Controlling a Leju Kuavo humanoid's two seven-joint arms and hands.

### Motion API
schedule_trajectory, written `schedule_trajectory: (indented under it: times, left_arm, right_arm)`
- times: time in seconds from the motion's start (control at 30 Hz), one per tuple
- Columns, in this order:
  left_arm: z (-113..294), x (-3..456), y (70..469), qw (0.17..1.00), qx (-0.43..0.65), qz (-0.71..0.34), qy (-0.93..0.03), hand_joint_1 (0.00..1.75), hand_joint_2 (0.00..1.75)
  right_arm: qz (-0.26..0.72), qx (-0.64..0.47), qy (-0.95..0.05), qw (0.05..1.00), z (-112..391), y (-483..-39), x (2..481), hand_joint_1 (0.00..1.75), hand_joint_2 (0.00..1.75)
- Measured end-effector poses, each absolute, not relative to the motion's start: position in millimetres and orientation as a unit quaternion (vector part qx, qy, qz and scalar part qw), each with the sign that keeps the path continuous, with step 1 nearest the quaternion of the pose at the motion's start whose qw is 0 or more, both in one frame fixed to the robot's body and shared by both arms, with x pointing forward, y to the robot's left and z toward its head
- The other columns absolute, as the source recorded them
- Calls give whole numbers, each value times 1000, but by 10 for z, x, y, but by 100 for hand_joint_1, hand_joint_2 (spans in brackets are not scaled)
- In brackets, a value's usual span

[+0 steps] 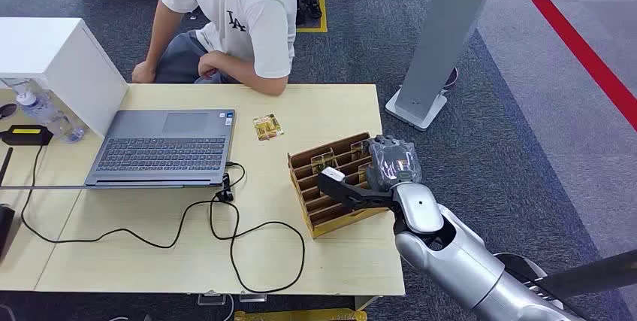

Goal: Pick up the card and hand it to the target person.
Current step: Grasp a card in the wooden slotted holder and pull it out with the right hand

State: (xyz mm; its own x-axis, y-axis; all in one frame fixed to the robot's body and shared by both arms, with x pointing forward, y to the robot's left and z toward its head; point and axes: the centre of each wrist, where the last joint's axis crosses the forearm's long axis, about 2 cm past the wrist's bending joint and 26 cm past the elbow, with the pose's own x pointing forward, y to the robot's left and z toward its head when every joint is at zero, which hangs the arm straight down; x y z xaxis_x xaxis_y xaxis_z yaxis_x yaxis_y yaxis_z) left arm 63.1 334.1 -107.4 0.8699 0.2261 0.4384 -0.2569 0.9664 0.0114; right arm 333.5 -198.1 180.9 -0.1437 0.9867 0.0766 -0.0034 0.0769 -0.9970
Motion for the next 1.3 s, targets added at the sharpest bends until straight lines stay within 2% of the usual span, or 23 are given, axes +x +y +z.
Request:
schedule_trajectory:
  times: [0.3, 0.43, 0.73, 1.03, 1.3]
  left_arm:
    - [-1074, 634, 3339, 966, 34, 125, -223, 0, 0]
    - [-1074, 636, 3334, 966, 34, 125, -223, 0, 0]
    - [-1074, 638, 3330, 966, 34, 125, -223, 0, 0]
    - [-1074, 640, 3330, 966, 34, 125, -223, 0, 0]
    - [-1074, 639, 3330, 966, 34, 125, -223, 0, 0]
  right_arm:
    - [526, -436, -541, 490, 1768, -1990, 3349, 60, 175]
    - [530, -432, -536, 495, 1727, -1997, 3366, 65, 175]
    - [535, -430, -527, 501, 1662, -2021, 3396, 83, 175]
    - [534, -431, -525, 504, 1649, -2033, 3423, 125, 175]
    - [533, -431, -525, 504, 1651, -2030, 3424, 133, 175]
